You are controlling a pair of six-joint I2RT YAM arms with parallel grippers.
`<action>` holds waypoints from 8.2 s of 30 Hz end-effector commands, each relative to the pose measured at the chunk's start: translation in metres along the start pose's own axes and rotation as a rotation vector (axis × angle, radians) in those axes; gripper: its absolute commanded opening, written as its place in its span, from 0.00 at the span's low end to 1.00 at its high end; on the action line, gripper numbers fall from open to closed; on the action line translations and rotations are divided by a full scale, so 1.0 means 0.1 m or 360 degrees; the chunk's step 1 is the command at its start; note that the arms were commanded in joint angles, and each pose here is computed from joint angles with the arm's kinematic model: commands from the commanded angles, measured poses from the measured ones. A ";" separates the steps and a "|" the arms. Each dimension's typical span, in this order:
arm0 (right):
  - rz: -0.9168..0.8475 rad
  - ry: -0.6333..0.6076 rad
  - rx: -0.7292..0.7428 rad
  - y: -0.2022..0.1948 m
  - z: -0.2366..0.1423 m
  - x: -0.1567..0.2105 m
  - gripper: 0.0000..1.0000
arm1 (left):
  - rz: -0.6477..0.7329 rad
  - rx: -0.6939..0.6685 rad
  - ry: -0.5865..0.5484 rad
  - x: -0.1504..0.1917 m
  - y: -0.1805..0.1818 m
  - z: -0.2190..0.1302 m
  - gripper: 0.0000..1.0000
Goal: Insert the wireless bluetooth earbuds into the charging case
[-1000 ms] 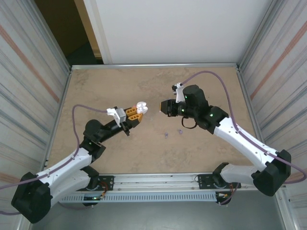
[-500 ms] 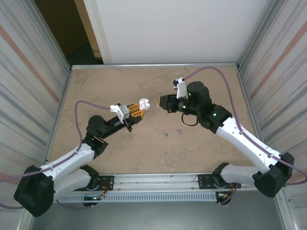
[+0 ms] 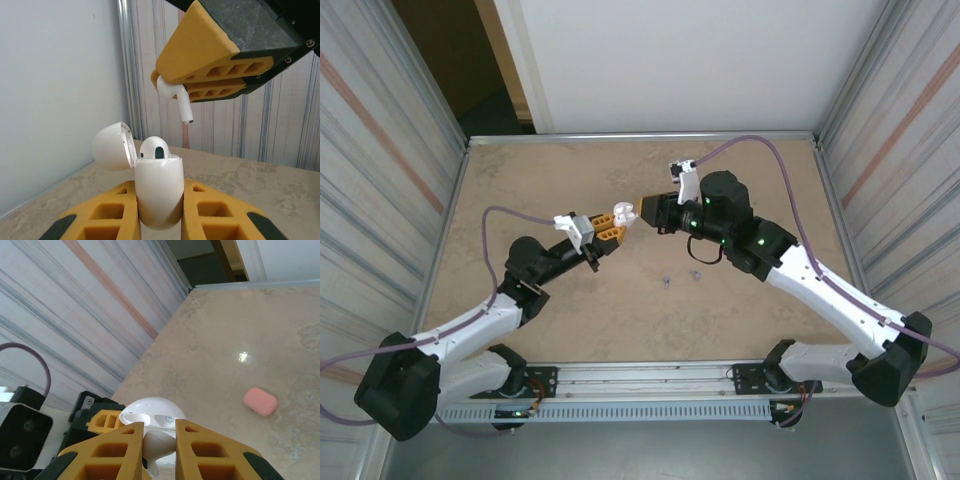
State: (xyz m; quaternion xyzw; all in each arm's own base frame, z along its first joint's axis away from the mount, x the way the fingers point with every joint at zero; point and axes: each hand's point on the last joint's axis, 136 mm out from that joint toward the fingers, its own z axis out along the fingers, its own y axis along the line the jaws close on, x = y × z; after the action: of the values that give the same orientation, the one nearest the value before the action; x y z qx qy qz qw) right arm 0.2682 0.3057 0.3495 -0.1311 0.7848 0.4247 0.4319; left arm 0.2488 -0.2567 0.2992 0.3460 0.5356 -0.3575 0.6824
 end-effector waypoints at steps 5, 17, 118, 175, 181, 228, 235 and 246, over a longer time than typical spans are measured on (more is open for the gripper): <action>-0.0039 -0.0096 -0.0003 0.09 0.07 -0.19 0.18 | 0.0028 0.0015 -0.0139 -0.29 -0.02 0.03 0.00; -0.0043 -0.0078 -0.0026 0.13 0.14 -0.15 0.18 | 0.0020 0.0002 -0.0138 -0.27 0.00 0.03 0.00; 0.0114 0.0069 -0.0174 -0.02 0.05 0.01 0.64 | -0.0007 0.0090 -0.0314 -0.54 -0.14 -0.09 0.00; 0.0109 -0.0308 -0.0687 -0.13 -0.80 -0.13 0.99 | -0.0258 0.0359 -0.0471 -0.66 -0.28 0.05 0.00; 0.0071 -0.0252 -0.0812 0.05 -0.74 -0.11 0.99 | -0.0281 0.0425 -0.0451 -0.66 -0.31 0.12 0.00; -0.0143 -0.0095 -0.1092 0.62 -0.56 -0.12 0.99 | -0.0330 0.0456 -0.0359 -0.43 -0.32 0.33 0.00; -0.0156 -0.0100 -0.1088 0.62 -0.57 -0.12 0.99 | -0.0332 0.0442 -0.0348 -0.40 -0.30 0.35 0.00; -0.0163 -0.0098 -0.1020 0.56 -0.56 -0.10 0.99 | -0.0318 0.0444 -0.0347 -0.43 -0.31 0.33 0.00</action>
State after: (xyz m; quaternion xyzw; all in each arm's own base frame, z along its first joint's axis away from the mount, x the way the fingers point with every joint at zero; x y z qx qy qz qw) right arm 0.2196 0.2982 0.3830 -0.2651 0.6103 0.6363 0.3904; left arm 0.2320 -0.2973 0.3282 0.3404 0.4548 -0.5383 0.6225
